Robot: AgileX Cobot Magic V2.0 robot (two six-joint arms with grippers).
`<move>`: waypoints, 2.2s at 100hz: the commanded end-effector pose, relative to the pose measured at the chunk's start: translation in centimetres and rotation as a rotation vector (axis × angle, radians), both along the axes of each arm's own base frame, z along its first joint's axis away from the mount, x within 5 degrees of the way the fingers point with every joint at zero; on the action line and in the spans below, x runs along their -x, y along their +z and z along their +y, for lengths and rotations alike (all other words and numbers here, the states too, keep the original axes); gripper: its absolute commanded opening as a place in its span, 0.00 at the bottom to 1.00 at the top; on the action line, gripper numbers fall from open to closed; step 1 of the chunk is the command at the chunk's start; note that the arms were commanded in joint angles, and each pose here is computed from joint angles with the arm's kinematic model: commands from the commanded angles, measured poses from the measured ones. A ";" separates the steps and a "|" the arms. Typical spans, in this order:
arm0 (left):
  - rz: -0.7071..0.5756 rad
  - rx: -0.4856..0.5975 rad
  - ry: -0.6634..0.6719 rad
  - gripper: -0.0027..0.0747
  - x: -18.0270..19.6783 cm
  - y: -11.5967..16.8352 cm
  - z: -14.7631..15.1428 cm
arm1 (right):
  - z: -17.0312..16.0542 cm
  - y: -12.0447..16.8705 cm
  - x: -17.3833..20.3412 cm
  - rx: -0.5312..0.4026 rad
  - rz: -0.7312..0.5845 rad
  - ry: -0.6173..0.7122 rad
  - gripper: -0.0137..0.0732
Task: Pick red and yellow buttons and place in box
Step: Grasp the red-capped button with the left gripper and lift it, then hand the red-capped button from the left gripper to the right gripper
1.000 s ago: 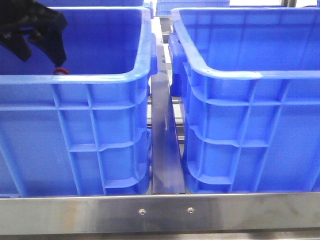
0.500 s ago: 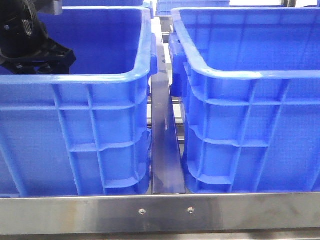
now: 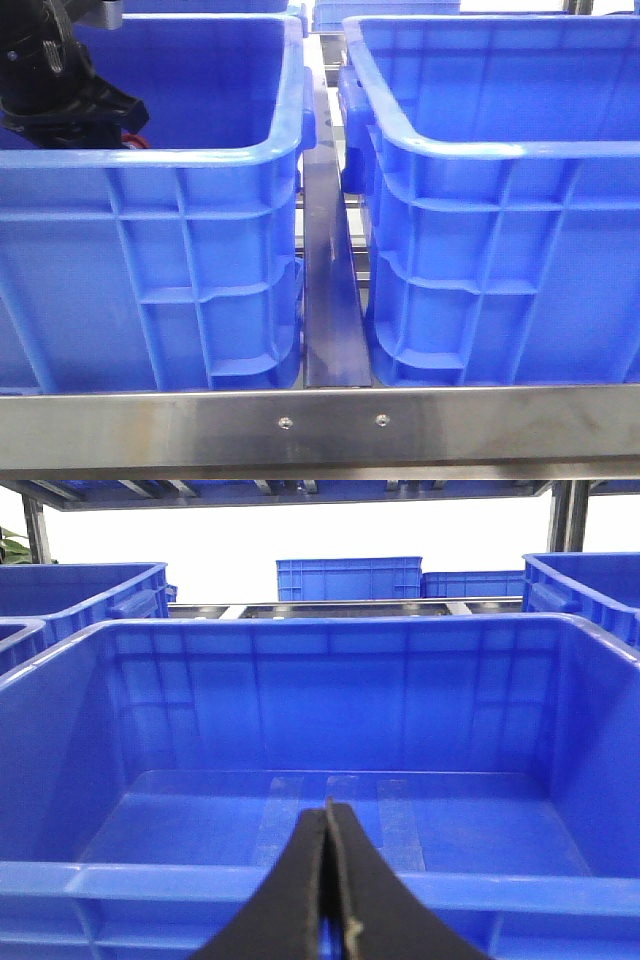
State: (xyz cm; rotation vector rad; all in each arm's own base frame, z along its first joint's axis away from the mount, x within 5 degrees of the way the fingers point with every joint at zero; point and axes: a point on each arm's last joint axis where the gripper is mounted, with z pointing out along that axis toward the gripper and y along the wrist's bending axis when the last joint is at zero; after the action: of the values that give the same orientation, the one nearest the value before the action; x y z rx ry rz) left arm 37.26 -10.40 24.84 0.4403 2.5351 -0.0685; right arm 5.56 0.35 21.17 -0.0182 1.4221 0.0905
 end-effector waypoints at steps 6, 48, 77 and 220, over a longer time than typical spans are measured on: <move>-0.124 0.034 -0.006 0.06 0.2 3.3 -0.2 | -0.1 1.5 0.5 0.002 -0.125 -0.016 0.08; -0.294 0.134 -0.095 0.02 7.1 12.3 -1.7 | -0.1 1.5 0.5 0.002 -0.125 -0.016 0.08; -0.370 0.230 -0.312 0.02 14.4 16.1 -5.4 | -0.1 1.5 0.5 0.002 -0.126 -0.016 0.08; -0.366 0.317 -0.618 0.02 21.2 17.1 -10.7 | 2.0 16.5 -0.7 -0.230 0.325 0.214 0.10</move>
State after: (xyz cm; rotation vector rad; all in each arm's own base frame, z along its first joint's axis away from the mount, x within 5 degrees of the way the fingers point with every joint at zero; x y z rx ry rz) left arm 16.66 -21.42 39.65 1.0421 2.0224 -0.4949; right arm 5.73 2.32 36.38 0.0103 1.7798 0.4249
